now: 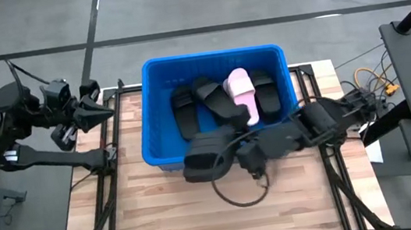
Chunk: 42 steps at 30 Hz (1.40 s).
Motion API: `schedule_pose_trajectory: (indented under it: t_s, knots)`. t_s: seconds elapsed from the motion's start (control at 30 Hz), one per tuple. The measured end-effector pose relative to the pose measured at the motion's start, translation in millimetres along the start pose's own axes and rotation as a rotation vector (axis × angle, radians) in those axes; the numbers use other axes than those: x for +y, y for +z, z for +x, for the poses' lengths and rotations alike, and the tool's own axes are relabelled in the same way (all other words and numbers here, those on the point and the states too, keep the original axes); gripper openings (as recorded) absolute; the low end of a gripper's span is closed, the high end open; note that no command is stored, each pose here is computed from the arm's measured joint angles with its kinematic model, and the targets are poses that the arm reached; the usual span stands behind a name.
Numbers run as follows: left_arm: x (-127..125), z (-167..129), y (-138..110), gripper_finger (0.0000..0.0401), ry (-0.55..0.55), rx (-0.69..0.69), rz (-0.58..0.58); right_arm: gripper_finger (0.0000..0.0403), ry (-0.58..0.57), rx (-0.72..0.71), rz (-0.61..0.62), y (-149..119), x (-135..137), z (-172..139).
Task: Pick and place slides into bin
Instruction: Put the black slide into the blue bin
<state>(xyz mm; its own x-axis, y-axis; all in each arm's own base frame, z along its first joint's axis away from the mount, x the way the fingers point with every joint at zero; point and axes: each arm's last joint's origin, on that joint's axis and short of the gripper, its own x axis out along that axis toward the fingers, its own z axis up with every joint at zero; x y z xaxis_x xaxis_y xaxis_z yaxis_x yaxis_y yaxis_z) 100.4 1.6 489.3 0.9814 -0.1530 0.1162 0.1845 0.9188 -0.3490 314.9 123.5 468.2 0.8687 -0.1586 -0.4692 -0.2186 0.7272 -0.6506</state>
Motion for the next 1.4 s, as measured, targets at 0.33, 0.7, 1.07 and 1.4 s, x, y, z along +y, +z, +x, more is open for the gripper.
schedule_pose_trajectory:
  t_s: [0.33, 0.7, 1.07, 1.4]
  knots:
    - [6, 16, -4, 0.0096, 0.013, 0.043, 0.16, 0.0073, -0.039, 0.302, -0.501, -19, 10, 57]
    - [26, 58, -32, 0.0202, -0.009, 0.307, 0.217, 0.0073, -0.086, 0.372, -0.323, -34, -7, 67]
    - [36, 87, -43, 0.0203, 0.034, 0.385, 0.454, 0.0072, -0.088, 0.471, -0.192, -54, -20, 70]
    - [39, 95, -45, 0.0203, 0.065, 0.405, 0.63, 0.0072, -0.071, 0.492, -0.206, -58, -21, 70]
